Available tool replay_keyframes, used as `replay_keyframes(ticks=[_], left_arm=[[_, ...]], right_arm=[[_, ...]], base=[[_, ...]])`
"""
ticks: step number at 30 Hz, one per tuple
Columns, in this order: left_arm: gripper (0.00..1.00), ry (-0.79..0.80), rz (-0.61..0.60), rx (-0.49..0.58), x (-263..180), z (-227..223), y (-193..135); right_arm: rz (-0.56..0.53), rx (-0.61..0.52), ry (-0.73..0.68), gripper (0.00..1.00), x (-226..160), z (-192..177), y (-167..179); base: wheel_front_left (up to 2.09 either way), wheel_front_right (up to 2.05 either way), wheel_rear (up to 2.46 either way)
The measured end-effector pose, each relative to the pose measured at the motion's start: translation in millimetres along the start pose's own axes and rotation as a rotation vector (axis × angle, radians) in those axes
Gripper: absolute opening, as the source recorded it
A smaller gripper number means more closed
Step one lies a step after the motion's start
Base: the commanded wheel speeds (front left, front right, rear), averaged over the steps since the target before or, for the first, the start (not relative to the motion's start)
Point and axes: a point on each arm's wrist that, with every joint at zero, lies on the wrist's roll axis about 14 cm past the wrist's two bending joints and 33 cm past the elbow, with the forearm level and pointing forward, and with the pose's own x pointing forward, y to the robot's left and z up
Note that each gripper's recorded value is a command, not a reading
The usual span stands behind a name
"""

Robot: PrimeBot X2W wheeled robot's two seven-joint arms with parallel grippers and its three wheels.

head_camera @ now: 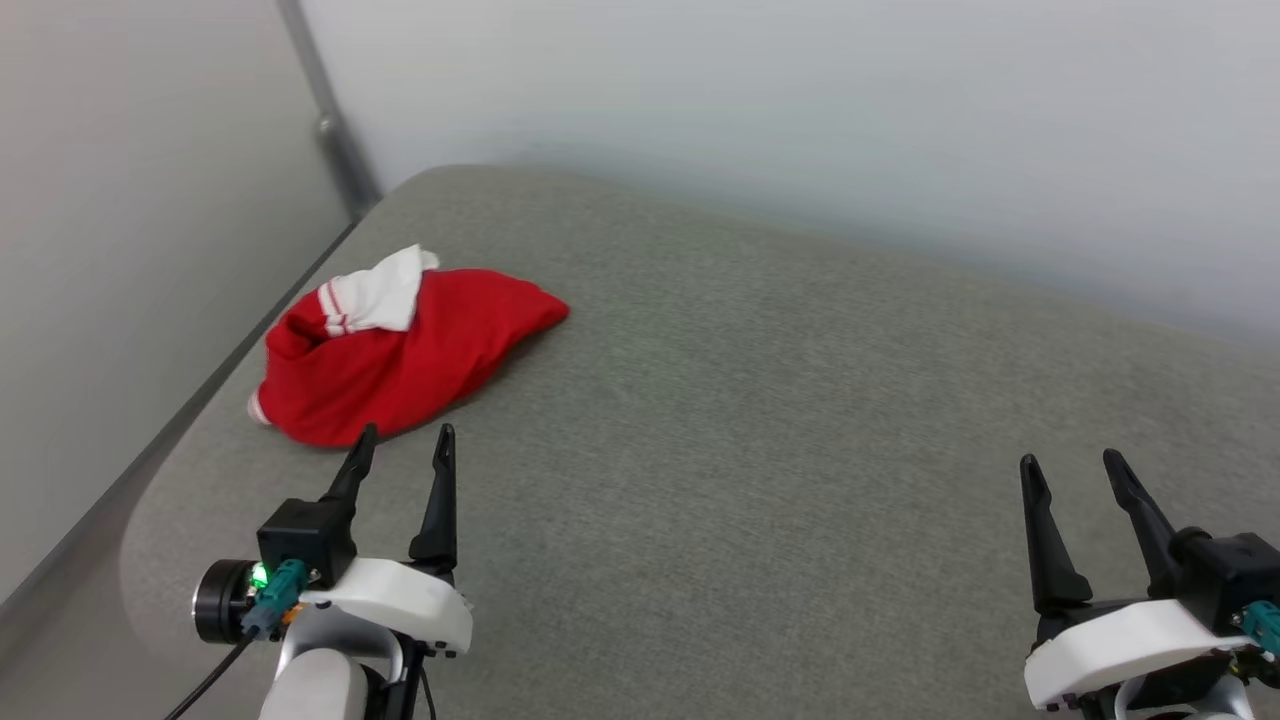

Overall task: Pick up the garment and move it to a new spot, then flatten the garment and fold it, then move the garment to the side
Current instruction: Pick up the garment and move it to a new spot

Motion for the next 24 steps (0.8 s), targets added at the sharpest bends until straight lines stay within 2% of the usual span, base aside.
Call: replay_keyframes(ticks=[11,24], left_arm=[[1.0,-0.021,0.279,0.032,-49.9,14.7,91.9],[1.0,-0.007,0.315,0.049,-52.0,13.0,101.8]], right_arm=[[0.236,0.02,-0.011,1.0,38.9,3.1,79.8],[0.261,0.022,0.004,1.0,48.2,-3.2,87.6]], base=[[0.0,0.0,0.0],[0.0,0.0,0.0]])
